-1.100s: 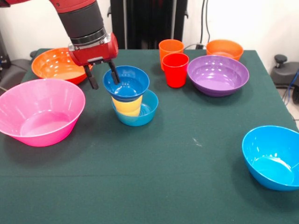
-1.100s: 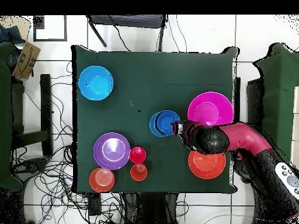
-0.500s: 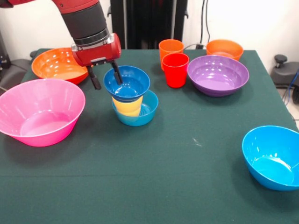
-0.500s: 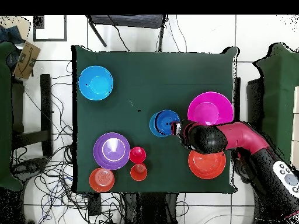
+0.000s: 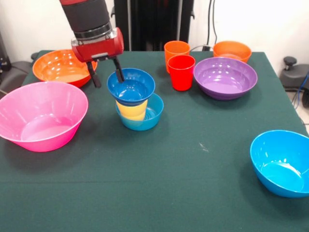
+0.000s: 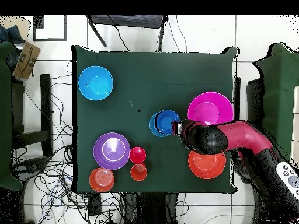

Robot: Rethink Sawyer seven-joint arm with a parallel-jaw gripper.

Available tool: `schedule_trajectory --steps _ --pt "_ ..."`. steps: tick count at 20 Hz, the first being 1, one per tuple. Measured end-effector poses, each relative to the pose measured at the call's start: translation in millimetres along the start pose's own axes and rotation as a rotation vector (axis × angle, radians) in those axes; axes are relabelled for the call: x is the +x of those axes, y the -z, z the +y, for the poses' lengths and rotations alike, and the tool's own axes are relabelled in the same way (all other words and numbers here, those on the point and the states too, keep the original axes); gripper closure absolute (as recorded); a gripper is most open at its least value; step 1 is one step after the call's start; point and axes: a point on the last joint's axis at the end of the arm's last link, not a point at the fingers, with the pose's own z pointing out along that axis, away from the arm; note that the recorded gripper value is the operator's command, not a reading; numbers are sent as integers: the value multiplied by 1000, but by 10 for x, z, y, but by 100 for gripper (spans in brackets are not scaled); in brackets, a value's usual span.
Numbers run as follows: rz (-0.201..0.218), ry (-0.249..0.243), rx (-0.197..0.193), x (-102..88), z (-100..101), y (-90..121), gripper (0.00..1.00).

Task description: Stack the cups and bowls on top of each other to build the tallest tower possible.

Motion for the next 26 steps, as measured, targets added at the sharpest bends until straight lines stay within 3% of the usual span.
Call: schedule_trajectory --steps 8,13,18,26 --pt "-36 83 105 -245 128 344 0" --pt "-41 116 142 -290 247 508 0" --pt "-19 159 176 -226 568 708 0" --pt "5 159 192 -55 1062 859 0"
